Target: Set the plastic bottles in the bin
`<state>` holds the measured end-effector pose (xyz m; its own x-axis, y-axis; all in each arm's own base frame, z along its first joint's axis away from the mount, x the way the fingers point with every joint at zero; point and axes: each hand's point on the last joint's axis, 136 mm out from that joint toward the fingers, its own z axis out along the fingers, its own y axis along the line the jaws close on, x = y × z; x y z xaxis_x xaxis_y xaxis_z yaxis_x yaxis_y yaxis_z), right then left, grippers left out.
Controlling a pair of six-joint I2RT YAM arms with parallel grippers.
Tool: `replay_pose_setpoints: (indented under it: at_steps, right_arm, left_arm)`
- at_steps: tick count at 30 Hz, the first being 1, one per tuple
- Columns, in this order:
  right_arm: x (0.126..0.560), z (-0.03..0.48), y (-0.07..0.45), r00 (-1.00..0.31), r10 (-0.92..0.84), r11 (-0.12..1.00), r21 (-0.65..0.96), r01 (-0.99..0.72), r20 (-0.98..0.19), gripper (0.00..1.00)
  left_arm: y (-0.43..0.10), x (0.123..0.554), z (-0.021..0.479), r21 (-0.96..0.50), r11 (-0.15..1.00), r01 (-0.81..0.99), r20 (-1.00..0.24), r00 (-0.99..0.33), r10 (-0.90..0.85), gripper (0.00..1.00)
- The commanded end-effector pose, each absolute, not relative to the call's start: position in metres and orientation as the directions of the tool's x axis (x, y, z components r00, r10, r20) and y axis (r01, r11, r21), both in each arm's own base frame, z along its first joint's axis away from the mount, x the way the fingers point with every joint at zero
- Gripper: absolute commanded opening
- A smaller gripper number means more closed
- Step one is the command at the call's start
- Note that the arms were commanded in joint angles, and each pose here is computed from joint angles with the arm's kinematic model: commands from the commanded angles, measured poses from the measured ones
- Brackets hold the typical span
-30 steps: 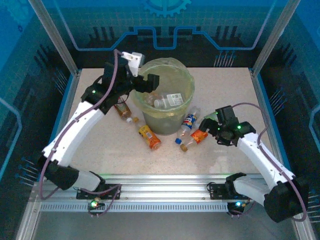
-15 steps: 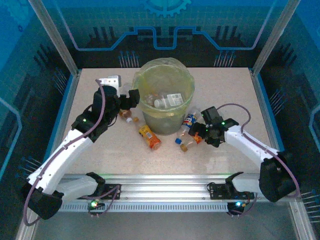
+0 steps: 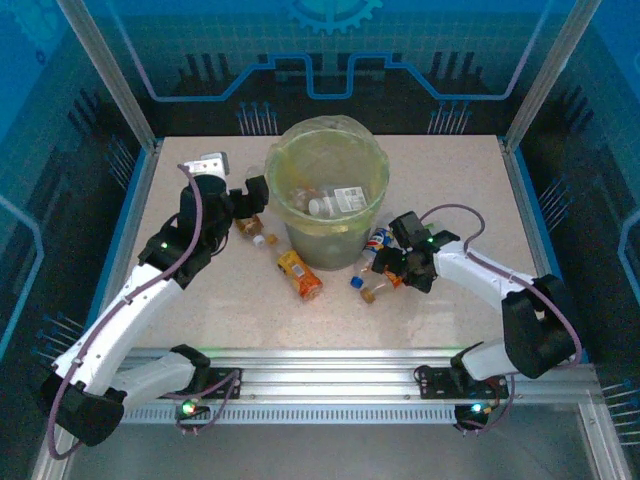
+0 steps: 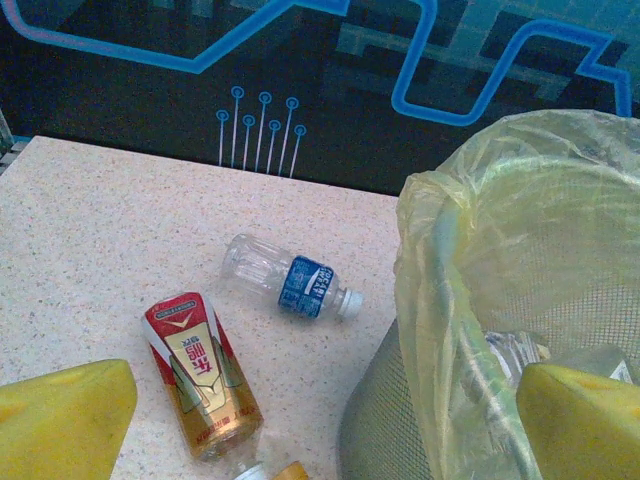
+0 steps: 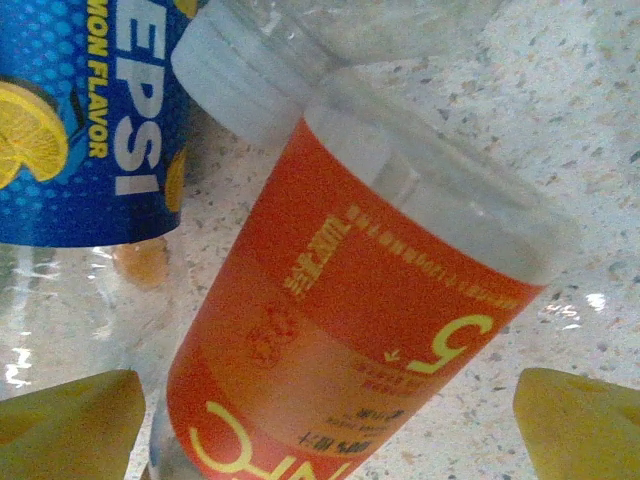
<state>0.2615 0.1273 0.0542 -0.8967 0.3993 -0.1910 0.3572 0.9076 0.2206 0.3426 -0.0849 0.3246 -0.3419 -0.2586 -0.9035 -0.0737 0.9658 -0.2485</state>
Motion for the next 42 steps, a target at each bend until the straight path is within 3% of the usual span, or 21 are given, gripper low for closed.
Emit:
replay_pose_setpoints:
  at_steps: [1,19,27,35,42]
  right_arm:
    - [0.257,0.048,0.122,-0.899,0.396,0.914,0.173,0.367,-0.188,0.94]
    - [0.240,0.008,0.114,-0.917,0.389,0.919,0.112,0.378,-0.094,0.79]
    - [0.237,0.003,0.110,-0.915,0.393,0.918,0.099,0.385,-0.091,0.60]
    - [0.233,0.033,0.100,-0.909,0.386,0.922,0.100,0.374,-0.156,0.49]
    - [0.234,0.100,0.087,-0.882,0.363,0.932,0.138,0.337,-0.300,0.43]
  left_arm:
    - [-0.082,0.346,0.325,-0.280,0.955,-0.096,-0.899,-0.321,-0.296,0.99]
    - [-0.082,0.349,0.323,-0.296,0.950,-0.096,-0.889,-0.337,-0.311,0.99]
    - [-0.078,0.349,0.319,-0.299,0.947,-0.116,-0.882,-0.346,-0.321,0.99]
    - [-0.065,0.346,0.314,-0.310,0.933,-0.182,-0.868,-0.346,-0.356,0.99]
    - [-0.060,0.346,0.309,-0.320,0.925,-0.206,-0.860,-0.347,-0.374,0.99]
